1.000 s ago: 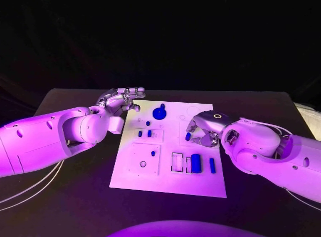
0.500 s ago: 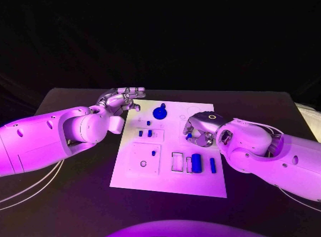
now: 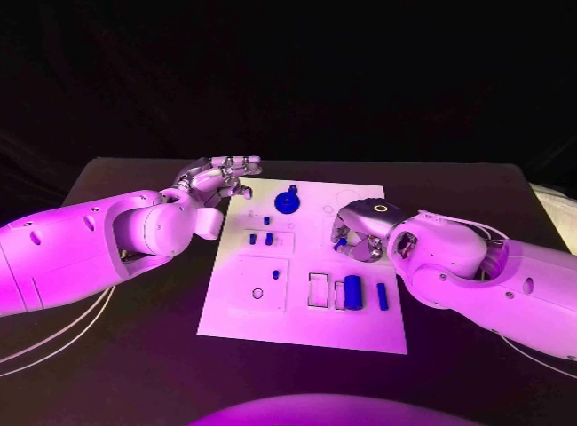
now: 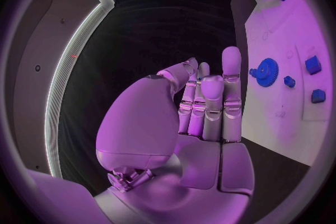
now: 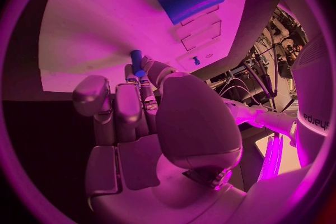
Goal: Assemble the parts on the task board
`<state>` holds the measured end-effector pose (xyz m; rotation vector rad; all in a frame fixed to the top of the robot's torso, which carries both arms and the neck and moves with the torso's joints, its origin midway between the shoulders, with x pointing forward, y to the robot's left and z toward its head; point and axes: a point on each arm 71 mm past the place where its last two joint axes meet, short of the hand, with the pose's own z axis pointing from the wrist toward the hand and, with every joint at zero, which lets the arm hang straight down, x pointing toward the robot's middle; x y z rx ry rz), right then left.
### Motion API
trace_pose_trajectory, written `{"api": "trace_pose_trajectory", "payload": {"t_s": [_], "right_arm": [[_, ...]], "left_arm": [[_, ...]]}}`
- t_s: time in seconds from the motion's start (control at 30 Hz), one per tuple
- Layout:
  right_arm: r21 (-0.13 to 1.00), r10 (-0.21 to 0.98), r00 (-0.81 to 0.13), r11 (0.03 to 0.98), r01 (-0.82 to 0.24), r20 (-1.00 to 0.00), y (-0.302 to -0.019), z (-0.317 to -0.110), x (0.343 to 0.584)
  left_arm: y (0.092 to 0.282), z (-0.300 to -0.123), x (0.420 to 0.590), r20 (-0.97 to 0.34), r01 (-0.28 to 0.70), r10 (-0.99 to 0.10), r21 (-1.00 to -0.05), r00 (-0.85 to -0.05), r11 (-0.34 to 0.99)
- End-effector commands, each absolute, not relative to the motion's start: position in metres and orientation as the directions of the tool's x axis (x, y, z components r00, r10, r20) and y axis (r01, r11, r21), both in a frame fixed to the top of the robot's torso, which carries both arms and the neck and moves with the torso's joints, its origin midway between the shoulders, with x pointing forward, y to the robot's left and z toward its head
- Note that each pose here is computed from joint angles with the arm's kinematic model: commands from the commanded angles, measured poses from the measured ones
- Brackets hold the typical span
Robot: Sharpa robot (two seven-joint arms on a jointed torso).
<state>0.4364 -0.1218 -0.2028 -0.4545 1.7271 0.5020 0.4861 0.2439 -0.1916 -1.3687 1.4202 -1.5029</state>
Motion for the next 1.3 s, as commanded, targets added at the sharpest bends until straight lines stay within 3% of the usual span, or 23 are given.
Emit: {"api": "trace_pose_trajectory", "payload": {"t_s": [0.03, 0.87, 1.3], "right_arm": [[0.067, -0.050, -0.193, 0.831, -0.553, -0.980, -0.123, -0.204, 0.436], [0.165, 0.102, -0.140, 0.796, -0.582, -0.985, -0.119, -0.167, 0.418], [0.243, 0.159, -0.185, 0.686, -0.686, -0.970, -0.065, -0.159, 0.395]], "left_arm": [[0.242, -0.191, 0.486, 0.252, -0.192, -0.930, -0.960, -0.266, -0.206], [0.240, -0.191, 0.486, 0.253, -0.196, -0.928, -0.959, -0.272, -0.204], [0.236, -0.191, 0.486, 0.257, -0.197, -0.925, -0.958, -0.281, -0.207]]}}
